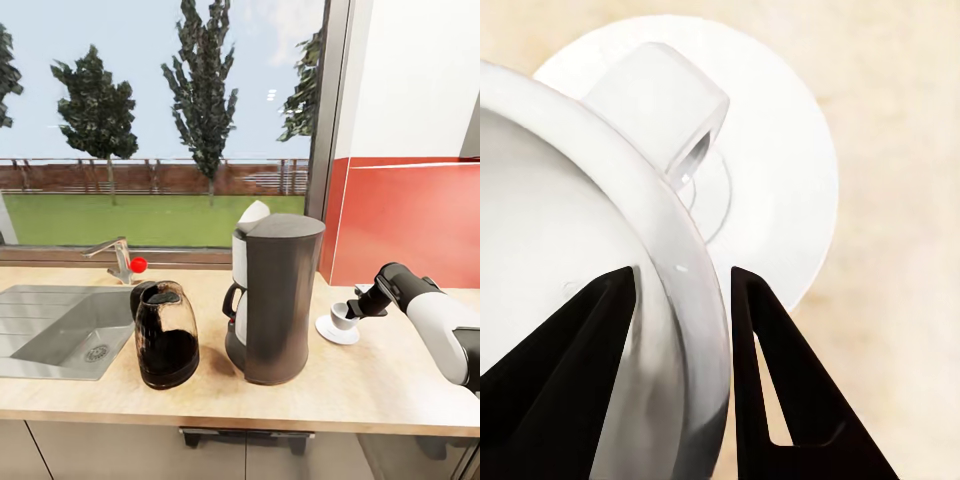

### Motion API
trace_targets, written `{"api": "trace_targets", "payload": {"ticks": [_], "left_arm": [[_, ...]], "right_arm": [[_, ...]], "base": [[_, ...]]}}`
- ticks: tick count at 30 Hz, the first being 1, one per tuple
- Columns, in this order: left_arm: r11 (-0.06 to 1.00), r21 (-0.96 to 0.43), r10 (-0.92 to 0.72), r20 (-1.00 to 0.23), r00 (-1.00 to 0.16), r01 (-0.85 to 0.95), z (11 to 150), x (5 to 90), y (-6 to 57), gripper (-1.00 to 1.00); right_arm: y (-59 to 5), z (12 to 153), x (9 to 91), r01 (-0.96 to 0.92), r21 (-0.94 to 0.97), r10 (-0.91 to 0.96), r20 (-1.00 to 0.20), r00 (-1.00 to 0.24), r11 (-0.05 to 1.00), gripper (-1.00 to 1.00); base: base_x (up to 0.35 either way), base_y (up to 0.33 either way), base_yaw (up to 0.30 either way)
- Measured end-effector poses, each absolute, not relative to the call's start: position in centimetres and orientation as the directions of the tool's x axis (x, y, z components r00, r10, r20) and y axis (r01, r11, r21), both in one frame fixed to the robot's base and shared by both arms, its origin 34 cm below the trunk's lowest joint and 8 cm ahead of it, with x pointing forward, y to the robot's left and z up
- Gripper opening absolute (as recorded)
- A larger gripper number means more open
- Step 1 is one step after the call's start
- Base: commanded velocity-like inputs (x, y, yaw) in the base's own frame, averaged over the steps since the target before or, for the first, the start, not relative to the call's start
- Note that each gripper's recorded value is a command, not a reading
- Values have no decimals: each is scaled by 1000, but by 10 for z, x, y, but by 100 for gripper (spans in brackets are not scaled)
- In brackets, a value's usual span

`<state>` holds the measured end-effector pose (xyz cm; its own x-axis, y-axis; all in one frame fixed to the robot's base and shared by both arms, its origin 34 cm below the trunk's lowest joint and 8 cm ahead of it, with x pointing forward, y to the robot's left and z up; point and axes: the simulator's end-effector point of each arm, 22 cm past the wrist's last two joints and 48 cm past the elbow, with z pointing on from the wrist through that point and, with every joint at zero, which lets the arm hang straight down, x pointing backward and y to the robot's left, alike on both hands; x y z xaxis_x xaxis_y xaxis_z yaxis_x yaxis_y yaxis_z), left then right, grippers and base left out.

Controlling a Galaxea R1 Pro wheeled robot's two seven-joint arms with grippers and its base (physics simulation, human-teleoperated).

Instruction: Set up a coffee station on the kitchen countertop: keep the coffee maker on the countertop, move the bottle of coffee from the kitchen shelf to the counter next to the coffee maker, place a paper coffee filter on top of the coffee maker, put the saucer next to the coffee maker with the coffee cup on the saucer, and place the electric kettle next to the coffee maker.

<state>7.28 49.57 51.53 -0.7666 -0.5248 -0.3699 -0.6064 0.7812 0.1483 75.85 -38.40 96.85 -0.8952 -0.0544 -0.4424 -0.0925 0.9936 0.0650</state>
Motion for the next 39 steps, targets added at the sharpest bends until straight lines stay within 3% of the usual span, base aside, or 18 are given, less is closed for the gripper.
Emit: {"api": "trace_targets", "payload": {"ticks": [9,39], "left_arm": [[781,149,-526,-368,-767,-607,515,72,496,100],[781,145,-527,-367,-766,-607,488,72,492,100]], "right_arm": [[-386,969,759,-89,57,-55,-443,-895,994,-100],[-386,942,760,-89,41,-61,-446,-893,995,-100]], "base": [[131,0,0],[3,0,0]]}}
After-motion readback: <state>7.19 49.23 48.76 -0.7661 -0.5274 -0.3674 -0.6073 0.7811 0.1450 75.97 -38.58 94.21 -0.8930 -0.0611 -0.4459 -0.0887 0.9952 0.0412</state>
